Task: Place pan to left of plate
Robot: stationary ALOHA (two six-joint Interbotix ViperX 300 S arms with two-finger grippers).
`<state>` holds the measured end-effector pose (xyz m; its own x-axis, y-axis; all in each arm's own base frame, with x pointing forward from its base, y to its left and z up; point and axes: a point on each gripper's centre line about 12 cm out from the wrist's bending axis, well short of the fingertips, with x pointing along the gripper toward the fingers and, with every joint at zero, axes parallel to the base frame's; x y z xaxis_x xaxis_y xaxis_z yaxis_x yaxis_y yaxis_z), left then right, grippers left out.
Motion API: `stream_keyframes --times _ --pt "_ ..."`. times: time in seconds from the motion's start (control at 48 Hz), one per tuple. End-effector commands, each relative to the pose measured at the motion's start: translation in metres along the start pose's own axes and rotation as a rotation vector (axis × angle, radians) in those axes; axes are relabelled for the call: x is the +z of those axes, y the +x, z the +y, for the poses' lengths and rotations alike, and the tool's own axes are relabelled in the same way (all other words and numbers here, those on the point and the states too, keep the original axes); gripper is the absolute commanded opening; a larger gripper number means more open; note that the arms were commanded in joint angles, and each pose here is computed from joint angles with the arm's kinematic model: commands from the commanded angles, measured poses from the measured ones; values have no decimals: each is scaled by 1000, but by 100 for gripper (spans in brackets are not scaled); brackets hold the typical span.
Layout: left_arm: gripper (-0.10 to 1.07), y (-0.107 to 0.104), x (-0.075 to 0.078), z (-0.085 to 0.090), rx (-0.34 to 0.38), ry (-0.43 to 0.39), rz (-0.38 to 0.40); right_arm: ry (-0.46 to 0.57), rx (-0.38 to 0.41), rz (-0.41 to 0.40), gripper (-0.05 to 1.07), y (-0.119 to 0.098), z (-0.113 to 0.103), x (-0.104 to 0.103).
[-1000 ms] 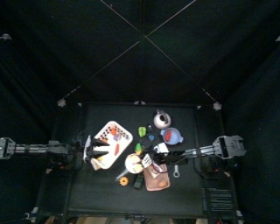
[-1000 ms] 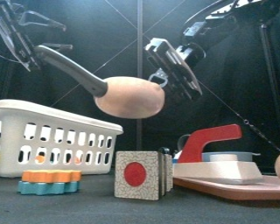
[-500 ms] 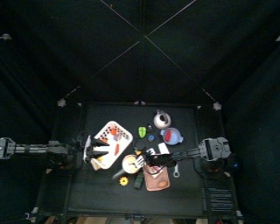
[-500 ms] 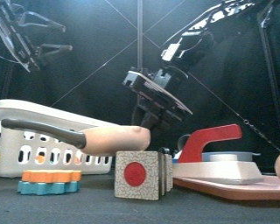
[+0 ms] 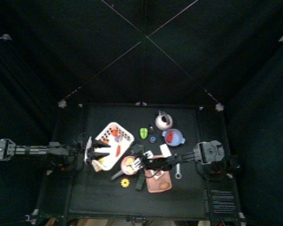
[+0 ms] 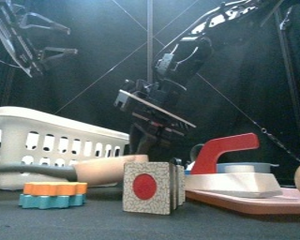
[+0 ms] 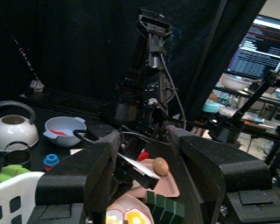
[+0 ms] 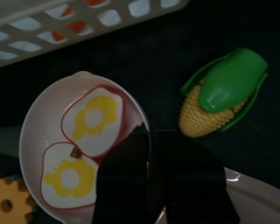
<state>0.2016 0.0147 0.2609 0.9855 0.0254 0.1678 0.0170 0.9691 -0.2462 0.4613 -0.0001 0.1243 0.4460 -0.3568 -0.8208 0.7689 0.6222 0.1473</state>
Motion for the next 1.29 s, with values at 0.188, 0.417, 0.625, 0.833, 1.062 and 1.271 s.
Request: stream_keyframes --times 0.188,0.417,0.625,0.833,1.062,1.271 --pt "85 2 5 -1 -2 0 -15 7 14 -29 26 -14 22 7" --pt "85 2 4 -1 -2 1 -12 5 0 -13 26 -9 24 1" --pt "85 2 4 0 -1 0 -12 -8 -29 -16 29 -12 23 -2" --pt "85 2 4 -1 -2 1 -12 -10 -41 -15 44 -11 21 -2" --pt "85 2 4 0 -2 1 -11 -14 -33 -16 61 -15 24 -2" --pt "85 2 4 -1 -2 1 -12 -25 -29 -27 68 -24 26 -1"
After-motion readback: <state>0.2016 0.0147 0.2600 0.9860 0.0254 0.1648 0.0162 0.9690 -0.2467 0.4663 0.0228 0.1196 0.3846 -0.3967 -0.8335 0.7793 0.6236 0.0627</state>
